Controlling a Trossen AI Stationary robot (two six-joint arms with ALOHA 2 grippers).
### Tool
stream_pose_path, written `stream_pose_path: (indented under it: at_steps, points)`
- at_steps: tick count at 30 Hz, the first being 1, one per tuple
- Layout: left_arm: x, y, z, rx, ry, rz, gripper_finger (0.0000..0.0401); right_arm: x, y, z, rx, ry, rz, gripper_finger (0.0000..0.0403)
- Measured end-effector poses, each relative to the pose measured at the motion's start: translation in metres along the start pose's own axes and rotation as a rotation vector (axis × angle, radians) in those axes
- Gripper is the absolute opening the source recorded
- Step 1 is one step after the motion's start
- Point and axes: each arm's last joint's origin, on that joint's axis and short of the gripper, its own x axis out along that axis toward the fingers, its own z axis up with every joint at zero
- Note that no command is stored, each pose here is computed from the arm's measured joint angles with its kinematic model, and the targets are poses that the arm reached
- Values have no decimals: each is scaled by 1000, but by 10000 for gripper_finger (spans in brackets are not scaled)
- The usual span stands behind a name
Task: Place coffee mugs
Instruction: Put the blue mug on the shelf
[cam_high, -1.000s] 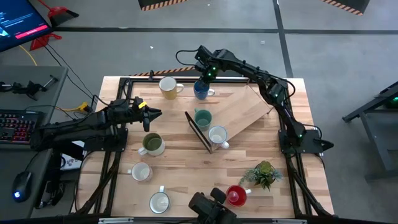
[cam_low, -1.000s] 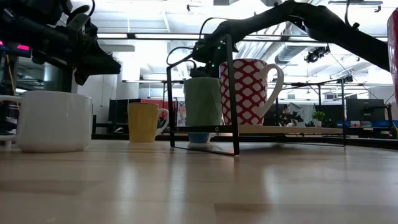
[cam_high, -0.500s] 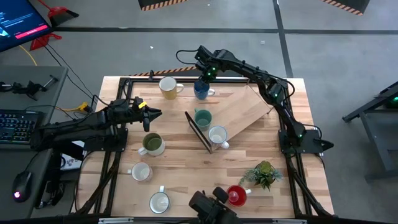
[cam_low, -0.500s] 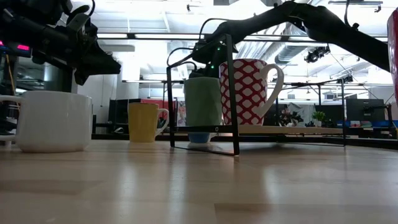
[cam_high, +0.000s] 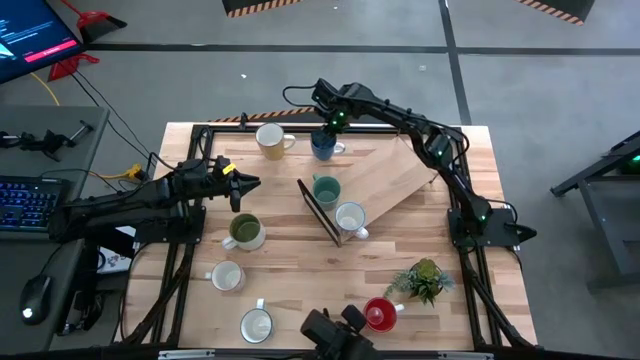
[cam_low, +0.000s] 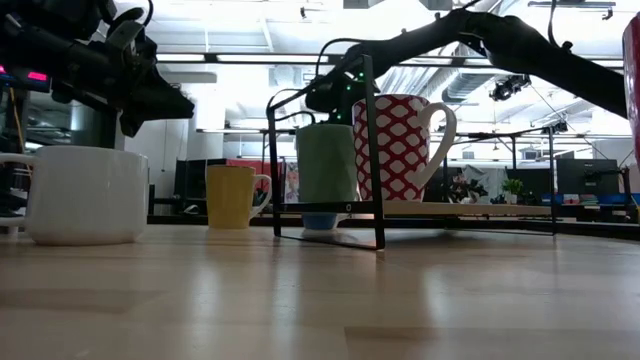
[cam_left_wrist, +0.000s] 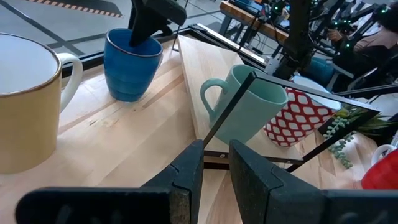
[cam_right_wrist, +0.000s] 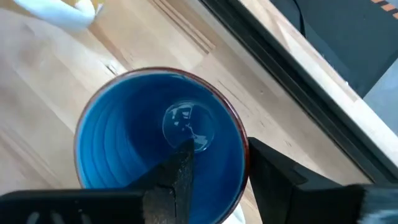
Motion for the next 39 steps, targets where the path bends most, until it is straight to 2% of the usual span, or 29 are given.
stream_pose_path:
  at_steps: [21,25,30,39]
  points:
    - [0,0,0,0,3,-7,67,30,8,-2,7,37,16,120]
    - [0,0,0,0,4,-7,67,30,8,-1,5,29,17,90]
    - [0,0,0,0,4,-7,67,30,8,-1,3,29,18,14]
    - [0,0,0,0,4,-8,67,23,8,1,-23,28,19,2]
